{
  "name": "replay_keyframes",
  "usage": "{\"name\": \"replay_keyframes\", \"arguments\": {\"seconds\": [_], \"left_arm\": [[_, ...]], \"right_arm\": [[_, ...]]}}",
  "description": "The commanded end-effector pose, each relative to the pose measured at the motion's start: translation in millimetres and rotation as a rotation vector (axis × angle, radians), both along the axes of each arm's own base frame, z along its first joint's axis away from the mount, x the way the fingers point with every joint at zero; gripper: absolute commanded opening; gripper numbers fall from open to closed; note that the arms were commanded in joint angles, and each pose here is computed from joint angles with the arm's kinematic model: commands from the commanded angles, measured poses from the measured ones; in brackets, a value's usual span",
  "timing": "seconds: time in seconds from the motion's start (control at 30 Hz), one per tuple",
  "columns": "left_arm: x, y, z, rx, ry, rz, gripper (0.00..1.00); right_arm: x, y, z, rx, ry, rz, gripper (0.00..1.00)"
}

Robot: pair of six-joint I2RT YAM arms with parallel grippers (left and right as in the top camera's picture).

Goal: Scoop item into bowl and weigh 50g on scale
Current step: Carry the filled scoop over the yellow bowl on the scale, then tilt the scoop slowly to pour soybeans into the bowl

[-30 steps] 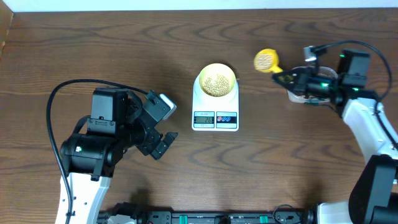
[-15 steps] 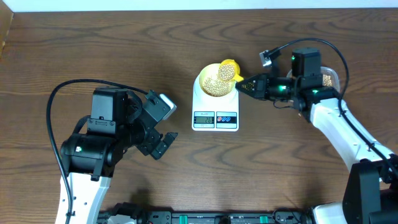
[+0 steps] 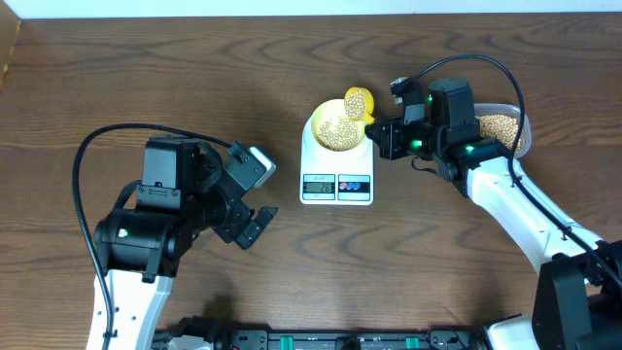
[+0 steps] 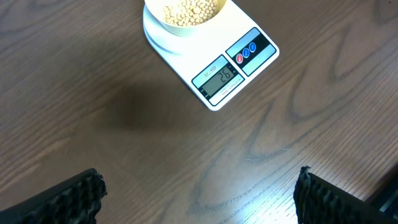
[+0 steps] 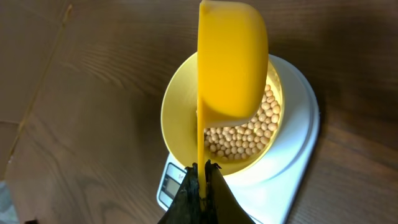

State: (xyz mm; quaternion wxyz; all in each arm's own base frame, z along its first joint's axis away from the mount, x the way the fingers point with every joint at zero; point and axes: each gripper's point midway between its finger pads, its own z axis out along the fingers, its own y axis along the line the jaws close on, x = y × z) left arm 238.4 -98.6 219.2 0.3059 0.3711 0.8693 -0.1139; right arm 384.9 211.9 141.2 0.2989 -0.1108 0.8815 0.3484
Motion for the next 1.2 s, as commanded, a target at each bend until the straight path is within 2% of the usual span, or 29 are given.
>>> {"name": "replay_keyframes", "arguments": {"seconds": [0.0,0.23,1.17], "left_arm": [[3.0,1.3,6.9,0.007,-0.027,-0.007,0.99],[3.0,1.3,6.9,0.007,-0.027,-0.007,0.99],[3.0,1.3,6.9,0.007,-0.027,-0.007,0.99]], "right_arm": [[1.0,2.9,6.8,-0.027,-0.058,0.026,0.01],[-8.4,19.4,6.4,-0.077,-0.133,0.128,0.01],[-9.3,21.8,3.7,-0.102,-0.137,0.122,0.01]]}}
